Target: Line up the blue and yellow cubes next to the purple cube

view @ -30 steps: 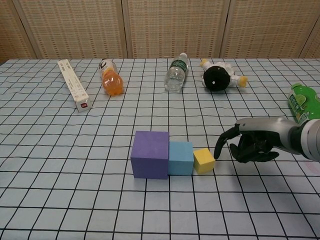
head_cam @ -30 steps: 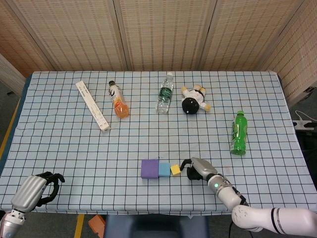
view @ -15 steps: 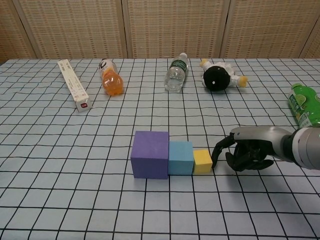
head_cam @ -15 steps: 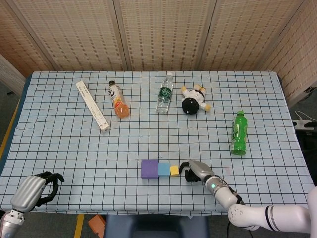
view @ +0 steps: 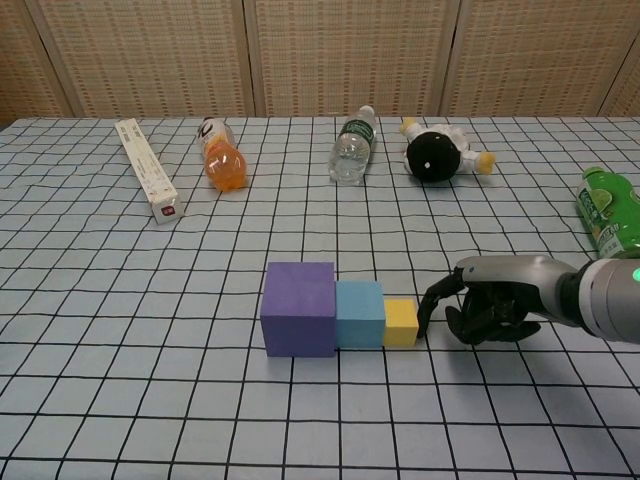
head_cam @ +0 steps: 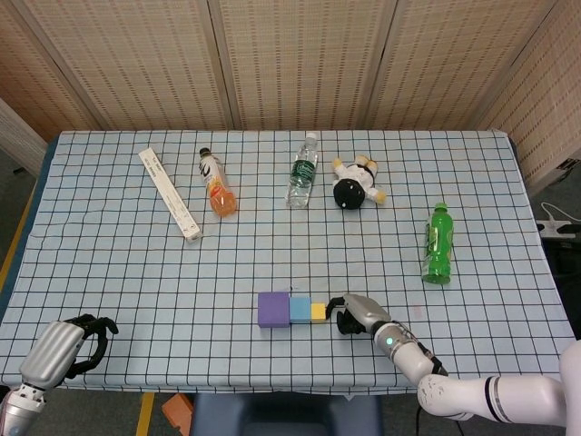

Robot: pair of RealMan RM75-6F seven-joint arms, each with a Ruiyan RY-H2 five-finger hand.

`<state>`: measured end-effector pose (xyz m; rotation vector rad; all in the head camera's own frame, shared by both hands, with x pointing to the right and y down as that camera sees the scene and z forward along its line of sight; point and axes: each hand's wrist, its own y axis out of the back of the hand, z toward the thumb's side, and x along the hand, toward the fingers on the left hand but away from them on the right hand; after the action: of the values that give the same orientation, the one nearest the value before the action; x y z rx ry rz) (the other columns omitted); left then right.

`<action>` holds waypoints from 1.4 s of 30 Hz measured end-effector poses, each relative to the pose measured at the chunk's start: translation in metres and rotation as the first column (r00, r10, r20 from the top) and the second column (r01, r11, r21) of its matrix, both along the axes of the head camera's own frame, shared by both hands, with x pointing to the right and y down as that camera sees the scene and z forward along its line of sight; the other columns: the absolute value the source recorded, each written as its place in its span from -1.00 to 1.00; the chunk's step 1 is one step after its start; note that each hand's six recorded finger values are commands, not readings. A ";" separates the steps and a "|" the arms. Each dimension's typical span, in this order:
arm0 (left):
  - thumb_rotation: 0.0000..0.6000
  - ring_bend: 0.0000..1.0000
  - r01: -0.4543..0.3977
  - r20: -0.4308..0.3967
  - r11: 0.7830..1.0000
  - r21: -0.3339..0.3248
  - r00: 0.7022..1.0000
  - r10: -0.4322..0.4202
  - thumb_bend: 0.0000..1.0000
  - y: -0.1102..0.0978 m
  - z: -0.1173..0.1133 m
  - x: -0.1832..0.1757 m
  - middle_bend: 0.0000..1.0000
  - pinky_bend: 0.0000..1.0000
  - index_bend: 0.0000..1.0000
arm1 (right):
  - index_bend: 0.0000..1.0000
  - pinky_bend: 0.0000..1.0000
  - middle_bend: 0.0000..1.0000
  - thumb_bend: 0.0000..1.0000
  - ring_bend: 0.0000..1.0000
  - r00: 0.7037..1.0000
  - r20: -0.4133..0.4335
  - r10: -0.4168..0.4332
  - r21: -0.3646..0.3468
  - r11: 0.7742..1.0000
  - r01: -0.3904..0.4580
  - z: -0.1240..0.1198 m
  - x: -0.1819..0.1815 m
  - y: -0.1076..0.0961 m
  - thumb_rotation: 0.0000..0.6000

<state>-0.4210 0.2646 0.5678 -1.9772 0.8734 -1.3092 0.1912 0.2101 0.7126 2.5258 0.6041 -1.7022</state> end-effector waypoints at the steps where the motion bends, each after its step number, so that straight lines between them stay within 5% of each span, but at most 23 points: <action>1: 1.00 -0.09 0.000 0.000 1.000 0.000 1.000 0.000 0.15 0.000 0.000 0.000 0.21 0.23 -0.07 | -0.16 1.00 1.00 0.55 0.85 1.000 0.000 0.000 0.001 1.000 0.000 0.000 0.000 0.000 1.00; 21: 1.00 -0.09 -0.001 0.001 1.000 0.001 1.000 0.001 0.15 0.000 0.000 -0.001 0.21 0.23 -0.07 | -0.17 1.00 1.00 0.55 0.85 1.000 0.031 -0.005 -0.001 1.000 0.005 0.003 -0.006 0.000 1.00; 30: 1.00 -0.09 0.000 0.004 1.000 0.001 1.000 0.000 0.15 0.000 0.000 -0.002 0.21 0.23 -0.07 | -0.38 1.00 1.00 -0.18 0.74 0.994 -0.051 -0.092 0.119 0.988 0.097 -0.008 0.016 -0.005 1.00; 33: 1.00 -0.09 0.002 0.006 1.000 0.000 1.000 -0.002 0.15 0.000 0.001 -0.003 0.21 0.23 -0.07 | -0.40 1.00 0.97 -0.29 0.60 0.985 -0.126 -0.115 0.220 0.965 0.141 -0.017 0.032 -0.012 1.00; 38: 1.00 -0.09 0.008 0.014 1.000 -0.004 1.000 -0.008 0.15 0.000 0.003 -0.004 0.21 0.23 -0.07 | -0.41 0.85 0.24 -0.51 -0.16 0.961 -0.251 -0.119 0.374 0.903 0.210 -0.036 0.059 -0.018 1.00; 42: 1.00 -0.09 -0.002 0.029 1.000 -0.005 1.000 0.002 0.15 0.000 0.004 -0.004 0.21 0.23 -0.07 | -0.43 0.65 -0.09 -0.57 -0.45 0.920 -0.387 -0.064 0.499 0.824 0.268 -0.054 0.095 -0.020 1.00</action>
<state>-0.4247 0.2648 0.5723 -1.9569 0.8554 -1.3369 0.2861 0.1903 0.6590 2.6917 1.0537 -2.3784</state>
